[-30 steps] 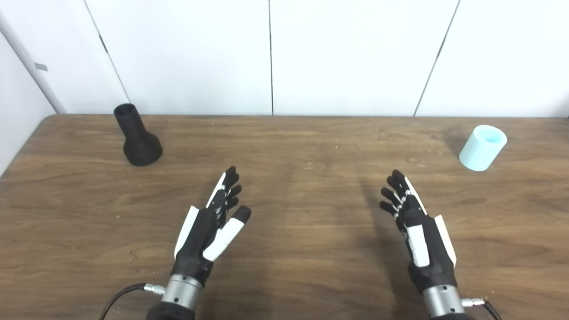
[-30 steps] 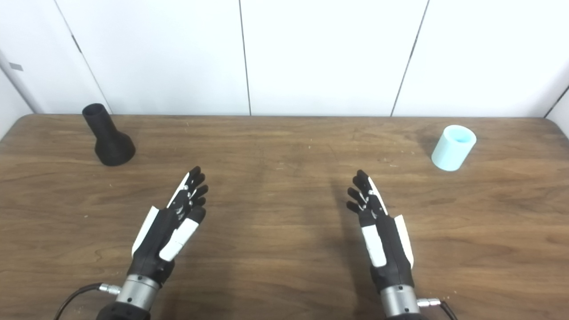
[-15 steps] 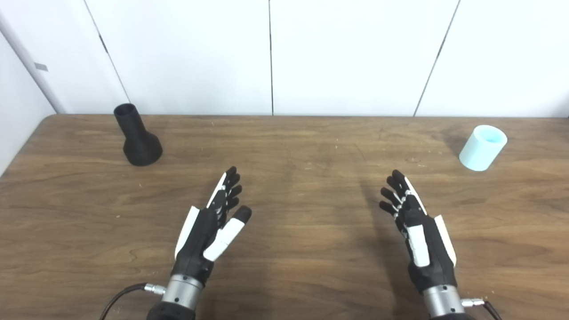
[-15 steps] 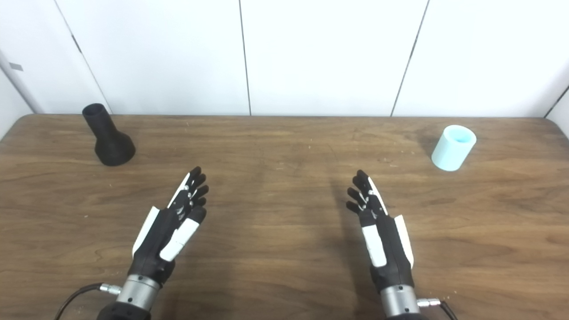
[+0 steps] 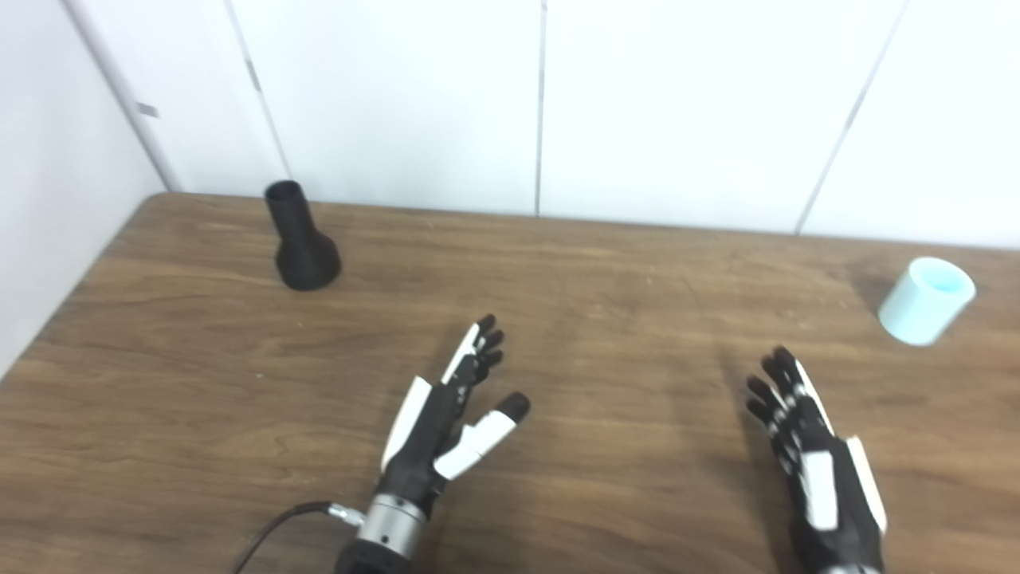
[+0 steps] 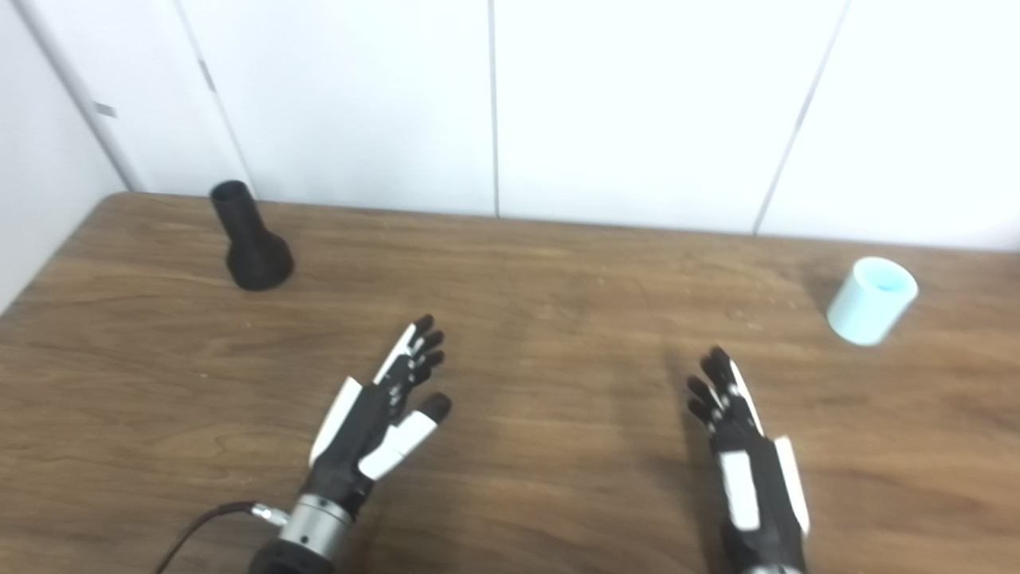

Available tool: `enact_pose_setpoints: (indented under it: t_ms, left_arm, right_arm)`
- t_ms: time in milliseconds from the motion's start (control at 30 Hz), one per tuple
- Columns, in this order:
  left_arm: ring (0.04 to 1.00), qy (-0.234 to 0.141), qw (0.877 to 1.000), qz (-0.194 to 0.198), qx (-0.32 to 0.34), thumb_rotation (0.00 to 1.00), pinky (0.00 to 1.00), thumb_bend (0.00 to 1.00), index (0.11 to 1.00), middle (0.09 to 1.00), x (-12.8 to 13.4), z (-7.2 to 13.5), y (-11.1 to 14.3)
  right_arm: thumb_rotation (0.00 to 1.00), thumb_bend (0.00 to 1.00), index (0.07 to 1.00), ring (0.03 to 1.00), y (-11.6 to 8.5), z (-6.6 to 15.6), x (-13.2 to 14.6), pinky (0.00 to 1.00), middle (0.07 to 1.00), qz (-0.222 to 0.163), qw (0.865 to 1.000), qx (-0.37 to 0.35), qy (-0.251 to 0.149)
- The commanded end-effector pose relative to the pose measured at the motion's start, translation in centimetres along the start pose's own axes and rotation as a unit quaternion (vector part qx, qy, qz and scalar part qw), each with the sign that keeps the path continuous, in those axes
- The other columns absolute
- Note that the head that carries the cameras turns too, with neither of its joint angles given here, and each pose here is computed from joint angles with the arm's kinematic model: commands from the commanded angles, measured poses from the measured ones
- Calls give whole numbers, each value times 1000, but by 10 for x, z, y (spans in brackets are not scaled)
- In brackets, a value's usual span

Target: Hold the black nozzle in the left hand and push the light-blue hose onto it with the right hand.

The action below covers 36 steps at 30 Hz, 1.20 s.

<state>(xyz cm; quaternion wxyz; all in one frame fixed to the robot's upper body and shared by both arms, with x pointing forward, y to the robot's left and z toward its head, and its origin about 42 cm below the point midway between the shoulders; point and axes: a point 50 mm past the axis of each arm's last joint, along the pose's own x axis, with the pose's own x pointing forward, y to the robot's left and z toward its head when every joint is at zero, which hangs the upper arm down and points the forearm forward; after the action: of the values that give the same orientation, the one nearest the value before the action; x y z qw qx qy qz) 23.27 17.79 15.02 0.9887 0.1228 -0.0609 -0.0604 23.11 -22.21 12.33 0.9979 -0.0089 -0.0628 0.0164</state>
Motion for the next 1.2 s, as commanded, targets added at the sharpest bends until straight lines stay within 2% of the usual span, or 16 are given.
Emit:
enact_pose_setpoints:
  t_ms: [0, 233, 300, 433, 667, 833, 933, 1033, 1167]
  left_arm:
    - [933, -15, 999, 24, -31, 825, 967, 865, 1000, 959, -7, 6, -16]
    - [934, -26, 999, 27, -28, 829, 950, 838, 1000, 961, -8, -1, -12]
    - [937, -27, 999, 32, -25, 830, 974, 835, 1000, 961, -7, -3, -7]
    - [946, -41, 998, 55, -3, 830, 998, 835, 1000, 960, 0, -6, 16]
    - [965, -78, 986, 138, 52, 841, 1000, 827, 1000, 972, 17, -6, 58]
    - [970, -93, 981, 157, 67, 838, 1000, 790, 1000, 971, 28, -2, 73]
    - [972, -97, 977, 169, 83, 838, 1000, 770, 1000, 971, 35, -1, 85]
    - [976, -98, 969, 200, 110, 834, 1000, 741, 1000, 978, 44, -2, 110]
    - [995, -95, 963, 227, 106, 819, 1000, 723, 1000, 992, 49, -3, 131]
  right_arm:
    - [962, 667, 966, 920, -14, -5, -16, 902, 963, 8, 1000, -17, -8]
    - [961, 660, 963, 919, -13, -11, -19, 892, 965, 12, 1000, -23, -11]
    - [960, 659, 963, 918, -12, -12, -19, 891, 965, 12, 1000, -24, -11]
    - [953, 660, 961, 915, -9, -16, -20, 886, 962, 12, 1000, -23, -8]
    - [930, 678, 953, 908, -5, -19, -21, 870, 955, 11, 1000, -17, -1]
    - [930, 666, 952, 907, -4, -19, -23, 872, 955, 13, 1000, -15, 2]
    - [933, 660, 952, 908, -5, -19, -23, 878, 956, 14, 1000, -14, 3]
    - [935, 657, 953, 909, -6, -19, -22, 881, 954, 12, 1000, -13, 4]
    - [939, 659, 955, 910, -5, -19, -22, 883, 950, 11, 1000, -13, 4]
